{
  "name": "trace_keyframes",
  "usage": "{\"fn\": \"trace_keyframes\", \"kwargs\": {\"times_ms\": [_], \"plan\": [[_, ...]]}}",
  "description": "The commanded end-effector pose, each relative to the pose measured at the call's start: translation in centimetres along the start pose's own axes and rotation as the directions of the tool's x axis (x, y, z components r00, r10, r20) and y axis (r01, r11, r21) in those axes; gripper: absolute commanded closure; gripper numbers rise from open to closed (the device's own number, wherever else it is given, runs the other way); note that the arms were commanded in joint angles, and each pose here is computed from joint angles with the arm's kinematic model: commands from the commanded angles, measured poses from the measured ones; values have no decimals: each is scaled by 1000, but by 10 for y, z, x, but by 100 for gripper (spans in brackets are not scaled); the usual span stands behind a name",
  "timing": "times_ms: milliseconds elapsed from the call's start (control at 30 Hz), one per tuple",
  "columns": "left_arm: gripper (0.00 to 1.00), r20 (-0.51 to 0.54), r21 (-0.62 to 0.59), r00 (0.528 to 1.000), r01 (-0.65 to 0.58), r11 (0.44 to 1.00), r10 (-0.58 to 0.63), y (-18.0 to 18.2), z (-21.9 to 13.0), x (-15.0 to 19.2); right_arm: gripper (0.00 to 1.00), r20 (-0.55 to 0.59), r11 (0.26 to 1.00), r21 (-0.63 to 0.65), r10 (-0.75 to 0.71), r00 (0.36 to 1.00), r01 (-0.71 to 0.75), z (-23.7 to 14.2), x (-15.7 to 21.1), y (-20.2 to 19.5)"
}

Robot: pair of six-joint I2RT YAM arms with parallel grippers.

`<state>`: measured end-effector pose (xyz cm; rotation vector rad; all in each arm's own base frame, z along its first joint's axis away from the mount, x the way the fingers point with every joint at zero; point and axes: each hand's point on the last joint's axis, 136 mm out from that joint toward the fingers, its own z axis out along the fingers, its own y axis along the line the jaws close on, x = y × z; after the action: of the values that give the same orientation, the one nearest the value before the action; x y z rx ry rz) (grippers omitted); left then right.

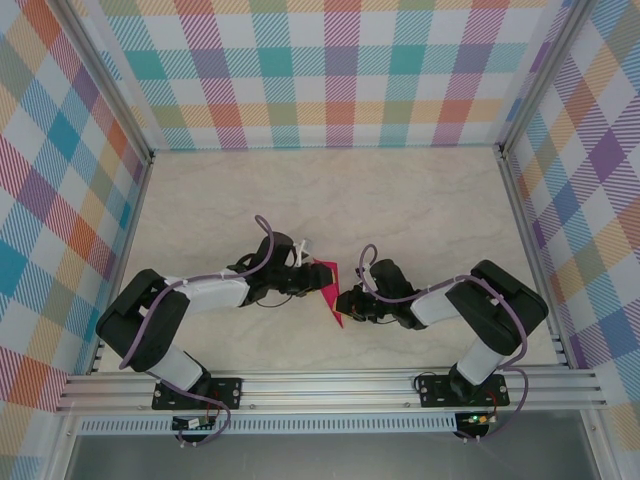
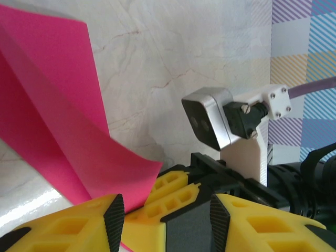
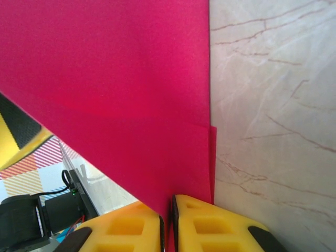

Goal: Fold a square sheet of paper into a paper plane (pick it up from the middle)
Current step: Fold the wing for the fifth time at the center of the table.

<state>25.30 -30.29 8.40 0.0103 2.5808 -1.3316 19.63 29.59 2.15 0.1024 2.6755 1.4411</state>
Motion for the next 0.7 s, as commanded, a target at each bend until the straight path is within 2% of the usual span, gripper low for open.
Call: {"fn": "trace_keyframes", "kwargs": {"times_ms": [0,200,433,667], "plan": [[51,9,77,999,-52,996,51,-19,-1,-2,86,-9,998,60,23,1000,-22,10,5,-19],[50,-8,119,998,-67,991,69,-31,8,-8,85,-10,997,70,20,1000,-19,10,5,-19],[52,-17,47,999,-49,998,50,-12,21,-11,84,0,997,69,15,1000,-15,8,4,-17],[53,-14,3,999,-49,999,49,-1,26,-13,78,25,997,77,-24,999,22,-1,-3,-4]]}}
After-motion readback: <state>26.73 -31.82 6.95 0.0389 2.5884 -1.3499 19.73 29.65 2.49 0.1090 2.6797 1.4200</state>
